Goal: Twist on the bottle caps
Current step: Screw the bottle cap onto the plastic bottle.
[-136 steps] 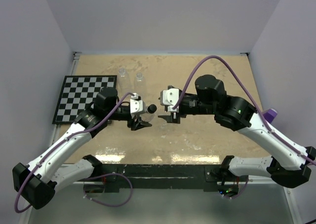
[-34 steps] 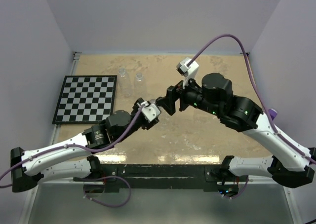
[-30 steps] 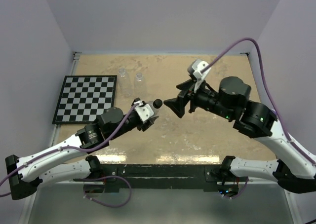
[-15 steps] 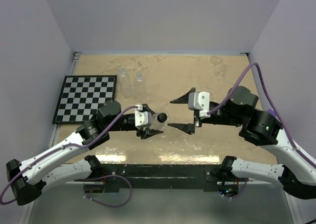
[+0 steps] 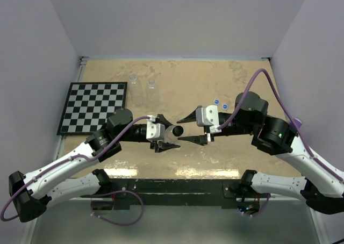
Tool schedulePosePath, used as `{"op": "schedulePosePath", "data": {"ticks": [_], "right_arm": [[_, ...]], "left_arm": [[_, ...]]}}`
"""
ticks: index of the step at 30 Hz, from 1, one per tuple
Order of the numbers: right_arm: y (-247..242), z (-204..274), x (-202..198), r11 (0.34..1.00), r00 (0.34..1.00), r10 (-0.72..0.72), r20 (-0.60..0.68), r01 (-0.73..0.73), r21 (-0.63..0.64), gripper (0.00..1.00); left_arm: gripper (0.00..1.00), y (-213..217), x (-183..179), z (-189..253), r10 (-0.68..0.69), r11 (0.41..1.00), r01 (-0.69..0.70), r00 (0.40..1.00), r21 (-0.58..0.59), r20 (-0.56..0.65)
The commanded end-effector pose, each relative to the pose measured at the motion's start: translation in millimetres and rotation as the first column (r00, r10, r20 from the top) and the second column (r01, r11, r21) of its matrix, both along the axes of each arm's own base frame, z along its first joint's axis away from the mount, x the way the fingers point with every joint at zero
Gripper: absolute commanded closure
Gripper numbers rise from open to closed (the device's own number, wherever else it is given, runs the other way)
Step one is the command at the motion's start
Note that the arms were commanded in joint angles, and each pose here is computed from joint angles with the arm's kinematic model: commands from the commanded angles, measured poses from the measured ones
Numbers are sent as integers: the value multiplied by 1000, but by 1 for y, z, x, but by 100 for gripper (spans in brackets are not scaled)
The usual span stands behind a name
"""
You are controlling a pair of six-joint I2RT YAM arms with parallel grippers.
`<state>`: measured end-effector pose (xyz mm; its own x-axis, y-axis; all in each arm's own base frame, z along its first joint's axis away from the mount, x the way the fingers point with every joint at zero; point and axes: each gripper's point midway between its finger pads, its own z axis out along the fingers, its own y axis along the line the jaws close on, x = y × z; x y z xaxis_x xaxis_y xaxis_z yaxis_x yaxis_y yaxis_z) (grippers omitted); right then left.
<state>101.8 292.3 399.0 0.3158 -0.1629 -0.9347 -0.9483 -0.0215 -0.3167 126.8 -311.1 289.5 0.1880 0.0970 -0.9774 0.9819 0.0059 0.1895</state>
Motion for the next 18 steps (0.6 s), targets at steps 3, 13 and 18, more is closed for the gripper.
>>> {"op": "schedulePosePath", "data": {"ticks": [3, 13, 18], "right_arm": [[5, 8, -5, 998, 998, 50, 33, -51, 29, 51], [9, 8, -5, 997, 997, 67, 35, -68, 27, 73], [10, 6, -1, 999, 998, 49, 31, -49, 23, 100]], "left_arm": [[100, -3, -5, 31, -42, 996, 47, 997, -81, 68], [100, -4, -7, 34, -60, 994, 66, 995, -89, 77], [100, -3, -5, 39, -39, 994, 47, 996, -103, 82]]}}
